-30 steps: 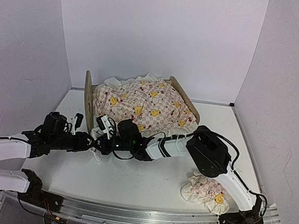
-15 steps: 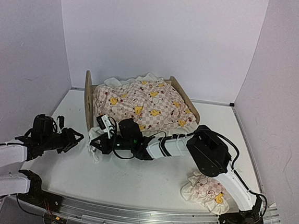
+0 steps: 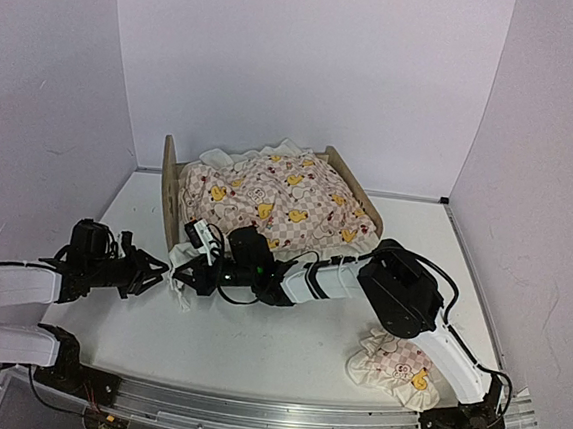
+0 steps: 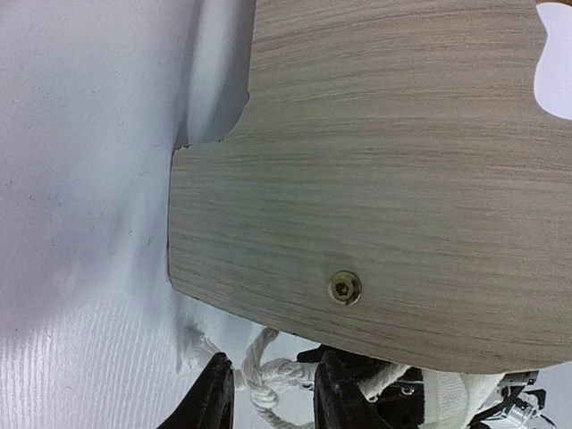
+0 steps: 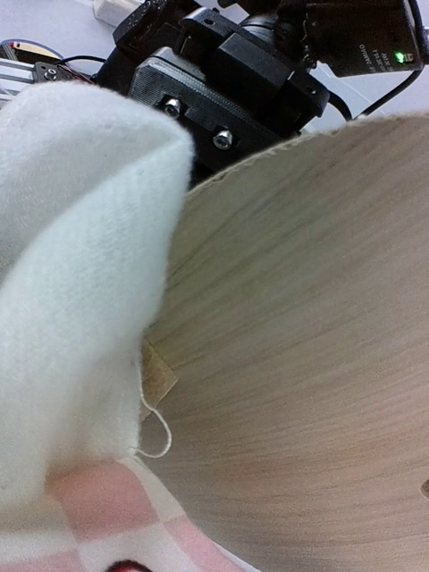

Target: Set up the pet bed

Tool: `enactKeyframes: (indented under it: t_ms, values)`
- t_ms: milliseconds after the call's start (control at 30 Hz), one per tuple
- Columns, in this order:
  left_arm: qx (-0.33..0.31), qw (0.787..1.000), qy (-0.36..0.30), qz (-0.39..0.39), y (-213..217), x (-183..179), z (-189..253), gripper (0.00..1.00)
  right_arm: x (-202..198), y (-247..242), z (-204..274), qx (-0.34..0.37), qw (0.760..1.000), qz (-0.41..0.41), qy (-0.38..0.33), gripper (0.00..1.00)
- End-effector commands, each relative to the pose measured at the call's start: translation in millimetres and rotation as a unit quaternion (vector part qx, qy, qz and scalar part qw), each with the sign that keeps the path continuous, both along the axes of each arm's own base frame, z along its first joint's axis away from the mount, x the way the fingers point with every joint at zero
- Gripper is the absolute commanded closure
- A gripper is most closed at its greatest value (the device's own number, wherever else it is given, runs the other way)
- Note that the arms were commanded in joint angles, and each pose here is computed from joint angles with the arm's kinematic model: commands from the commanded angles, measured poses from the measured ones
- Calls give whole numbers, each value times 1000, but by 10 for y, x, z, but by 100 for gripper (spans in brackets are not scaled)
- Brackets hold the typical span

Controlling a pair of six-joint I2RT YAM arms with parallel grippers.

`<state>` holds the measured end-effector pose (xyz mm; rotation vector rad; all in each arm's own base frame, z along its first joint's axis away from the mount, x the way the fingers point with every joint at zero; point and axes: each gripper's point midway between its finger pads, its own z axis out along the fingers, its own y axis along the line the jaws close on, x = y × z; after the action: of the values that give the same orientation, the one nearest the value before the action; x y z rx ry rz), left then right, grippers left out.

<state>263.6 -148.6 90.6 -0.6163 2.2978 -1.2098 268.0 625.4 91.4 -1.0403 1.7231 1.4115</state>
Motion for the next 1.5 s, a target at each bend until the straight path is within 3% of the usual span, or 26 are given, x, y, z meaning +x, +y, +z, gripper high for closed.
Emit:
enactKeyframes:
  t_ms: [0, 500, 867, 1167, 1267, 1467]
  values:
    - [-30, 999, -37, -16, -103, 109, 269, 70, 46, 53, 186, 31, 999, 5, -24, 100]
    - [-49, 998, -30, -32, -227, 87, 252, 78, 22, 68, 223, 34, 999, 10, -26, 100]
    - [-70, 997, -15, -24, -253, 51, 201, 76, 12, 95, 282, 41, 999, 3, -30, 100]
    - [-89, 996, -15, -20, -271, 19, 215, 87, 5, 127, 382, 61, 998, -8, -22, 100]
    - [-91, 996, -18, -18, -264, 5, 215, 96, -14, 149, 407, 67, 997, -10, -20, 100]
    - [-97, 995, -29, -13, -247, -17, 257, 100, 13, 153, 420, 71, 997, -23, -10, 100]
